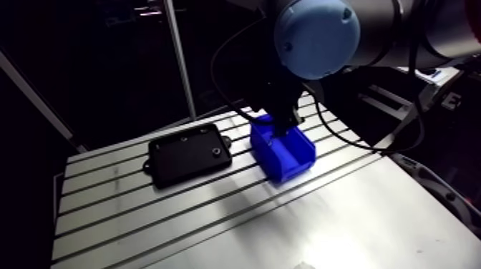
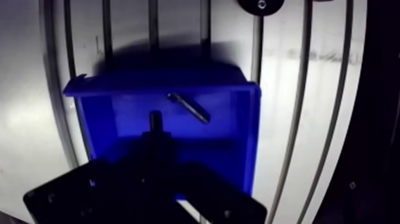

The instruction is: Pick up the M10 bolt from the tray and put it into the blue bin.

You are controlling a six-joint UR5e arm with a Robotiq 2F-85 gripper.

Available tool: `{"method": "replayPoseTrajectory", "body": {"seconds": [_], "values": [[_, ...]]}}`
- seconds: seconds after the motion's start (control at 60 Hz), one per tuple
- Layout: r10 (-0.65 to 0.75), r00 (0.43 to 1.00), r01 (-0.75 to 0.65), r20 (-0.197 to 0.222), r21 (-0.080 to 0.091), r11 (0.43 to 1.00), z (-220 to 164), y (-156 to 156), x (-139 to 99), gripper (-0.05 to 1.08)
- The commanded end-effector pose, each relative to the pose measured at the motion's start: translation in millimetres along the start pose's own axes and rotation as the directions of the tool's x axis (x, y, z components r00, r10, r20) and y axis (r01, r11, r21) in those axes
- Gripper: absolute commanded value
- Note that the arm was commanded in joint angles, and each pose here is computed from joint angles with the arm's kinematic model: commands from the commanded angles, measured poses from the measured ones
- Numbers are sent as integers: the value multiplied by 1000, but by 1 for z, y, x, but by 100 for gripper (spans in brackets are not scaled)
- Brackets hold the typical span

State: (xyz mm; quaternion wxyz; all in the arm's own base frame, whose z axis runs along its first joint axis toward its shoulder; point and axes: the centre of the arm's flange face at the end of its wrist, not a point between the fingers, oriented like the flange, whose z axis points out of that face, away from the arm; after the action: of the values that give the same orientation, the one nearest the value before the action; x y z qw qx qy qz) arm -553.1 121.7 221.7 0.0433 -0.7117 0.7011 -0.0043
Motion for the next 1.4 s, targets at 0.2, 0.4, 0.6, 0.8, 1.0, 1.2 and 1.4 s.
{"method": "replayPoseTrajectory", "body": {"seconds": [0.2, 0.4, 0.6, 0.8, 1.0, 1.2, 1.4], "values": [[-4, 1000, 3, 5, 60, 998, 28, -4, 0, 104], [-7, 1000, 7, 4, 67, 998, 31, -5, 1, 101], [-7, 1000, 7, 1, 81, 997, 37, -8, 2, 91], [10, 1000, -10, 2, 73, 997, 39, -12, -4, 0], [29, 999, -29, 27, -7, 1000, 22, -7, -12, 0], [92, 995, -89, 46, -66, 994, -25, -9, -9, 0], [321, 942, -322, -100, 12, 947, -98, 4, -4, 0]]}}
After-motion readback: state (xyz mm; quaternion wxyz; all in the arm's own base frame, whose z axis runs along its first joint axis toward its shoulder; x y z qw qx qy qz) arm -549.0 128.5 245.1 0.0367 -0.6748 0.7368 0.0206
